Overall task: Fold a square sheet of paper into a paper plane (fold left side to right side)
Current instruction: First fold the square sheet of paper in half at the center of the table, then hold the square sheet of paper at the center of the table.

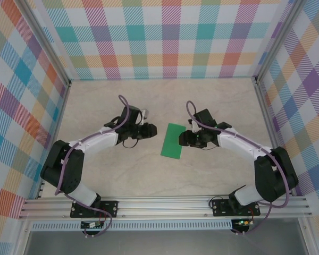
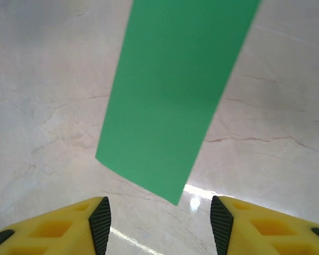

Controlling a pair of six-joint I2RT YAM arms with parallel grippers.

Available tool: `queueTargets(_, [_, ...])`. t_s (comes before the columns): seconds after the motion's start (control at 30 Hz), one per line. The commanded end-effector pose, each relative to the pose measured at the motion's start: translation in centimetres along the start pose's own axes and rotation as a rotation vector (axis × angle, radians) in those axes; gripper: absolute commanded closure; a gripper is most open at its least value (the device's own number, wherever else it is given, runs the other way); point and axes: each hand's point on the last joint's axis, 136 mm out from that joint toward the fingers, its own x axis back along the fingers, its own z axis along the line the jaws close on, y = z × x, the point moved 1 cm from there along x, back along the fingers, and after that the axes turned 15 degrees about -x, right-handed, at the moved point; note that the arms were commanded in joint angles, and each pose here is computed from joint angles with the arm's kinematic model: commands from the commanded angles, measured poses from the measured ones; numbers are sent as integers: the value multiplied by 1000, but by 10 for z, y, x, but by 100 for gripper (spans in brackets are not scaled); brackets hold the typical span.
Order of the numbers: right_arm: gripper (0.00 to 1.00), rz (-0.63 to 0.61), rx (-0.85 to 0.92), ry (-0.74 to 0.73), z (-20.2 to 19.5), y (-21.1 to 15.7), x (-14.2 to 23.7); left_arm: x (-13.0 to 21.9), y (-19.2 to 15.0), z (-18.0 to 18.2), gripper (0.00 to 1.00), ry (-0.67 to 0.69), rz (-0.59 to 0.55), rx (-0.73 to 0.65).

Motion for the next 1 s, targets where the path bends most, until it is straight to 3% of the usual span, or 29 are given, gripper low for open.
queueTargets(0.0, [40,17,-95,46,-8,-6,-2,2,-6,-17,66,-74,-33,21])
queueTargets(0.47, [40,19,-148,49,-17,-15,-2,-50,-35,-27,68,-111,89,55])
queueTargets(0.57, [51,24,-148,85,-11,-14,-5,-53,-35,-31,71,-120,95,48])
queueTargets(0.77, [82,23,-147,236,28,17,-26,-61,-26,-36,79,-135,80,38])
queueTargets(0.97, [90,26,-192,279,53,57,-65,-76,-20,-33,81,-127,90,36])
